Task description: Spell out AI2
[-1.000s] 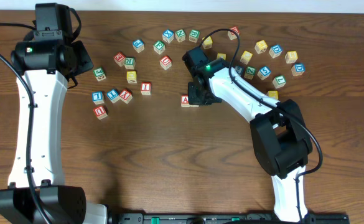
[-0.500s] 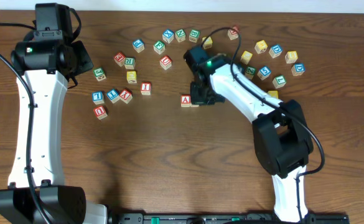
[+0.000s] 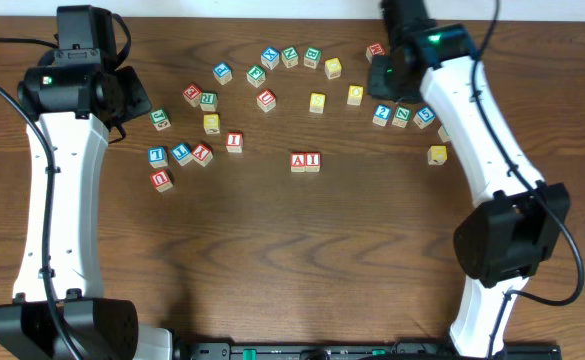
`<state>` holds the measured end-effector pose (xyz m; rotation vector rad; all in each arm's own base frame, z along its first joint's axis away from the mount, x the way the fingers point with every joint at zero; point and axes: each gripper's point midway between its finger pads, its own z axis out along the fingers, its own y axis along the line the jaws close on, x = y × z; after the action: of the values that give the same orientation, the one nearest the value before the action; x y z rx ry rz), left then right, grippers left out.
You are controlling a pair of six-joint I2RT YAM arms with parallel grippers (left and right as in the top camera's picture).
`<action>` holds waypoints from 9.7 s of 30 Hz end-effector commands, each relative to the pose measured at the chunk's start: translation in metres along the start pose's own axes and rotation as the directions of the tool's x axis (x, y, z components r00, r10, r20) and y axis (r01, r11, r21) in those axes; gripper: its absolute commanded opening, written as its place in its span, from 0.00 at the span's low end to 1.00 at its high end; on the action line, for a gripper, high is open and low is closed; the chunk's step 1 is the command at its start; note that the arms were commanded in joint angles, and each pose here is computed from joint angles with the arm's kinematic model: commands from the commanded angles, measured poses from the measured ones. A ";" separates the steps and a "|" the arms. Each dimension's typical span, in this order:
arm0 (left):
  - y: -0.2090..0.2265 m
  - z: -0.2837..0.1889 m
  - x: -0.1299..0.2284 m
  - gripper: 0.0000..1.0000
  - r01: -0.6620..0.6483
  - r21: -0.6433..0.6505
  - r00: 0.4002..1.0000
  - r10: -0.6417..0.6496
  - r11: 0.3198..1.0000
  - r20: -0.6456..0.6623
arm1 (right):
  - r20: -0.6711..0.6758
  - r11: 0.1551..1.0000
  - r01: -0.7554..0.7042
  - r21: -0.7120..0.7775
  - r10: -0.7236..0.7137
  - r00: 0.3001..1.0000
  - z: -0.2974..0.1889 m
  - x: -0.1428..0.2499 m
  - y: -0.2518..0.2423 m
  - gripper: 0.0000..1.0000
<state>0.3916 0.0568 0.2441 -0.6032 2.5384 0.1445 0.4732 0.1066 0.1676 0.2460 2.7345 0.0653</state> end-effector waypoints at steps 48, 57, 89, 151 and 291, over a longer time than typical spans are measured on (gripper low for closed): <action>-0.003 0.007 0.006 0.49 0.000 0.010 0.999 0.000 1.000 -0.032 | -0.170 0.989 -0.145 0.027 0.147 0.974 0.133 0.025 -0.007 0.47; -0.003 0.007 0.006 0.49 0.000 0.010 0.999 0.000 1.000 -0.032 | -0.161 0.989 -0.145 0.021 0.147 0.976 0.137 0.023 -0.005 0.46; -0.003 0.007 0.007 0.49 -0.001 0.009 0.999 0.001 1.000 -0.036 | -0.157 0.995 -0.091 0.049 0.097 0.983 0.163 0.042 -0.009 0.36; -0.003 0.007 0.007 0.49 -0.001 0.009 0.999 0.001 1.000 -0.035 | -0.336 0.979 0.188 -0.082 -0.205 0.919 0.113 0.155 0.078 0.28; -0.152 0.080 0.160 0.08 -0.177 0.409 0.910 0.308 0.895 -0.279 | -0.297 0.944 0.034 -0.328 -0.137 0.945 0.094 0.131 0.042 0.01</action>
<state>0.3778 -0.1172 0.1150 -0.1620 2.8013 -0.3741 0.4009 0.1706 0.0368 0.0248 2.9863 0.5016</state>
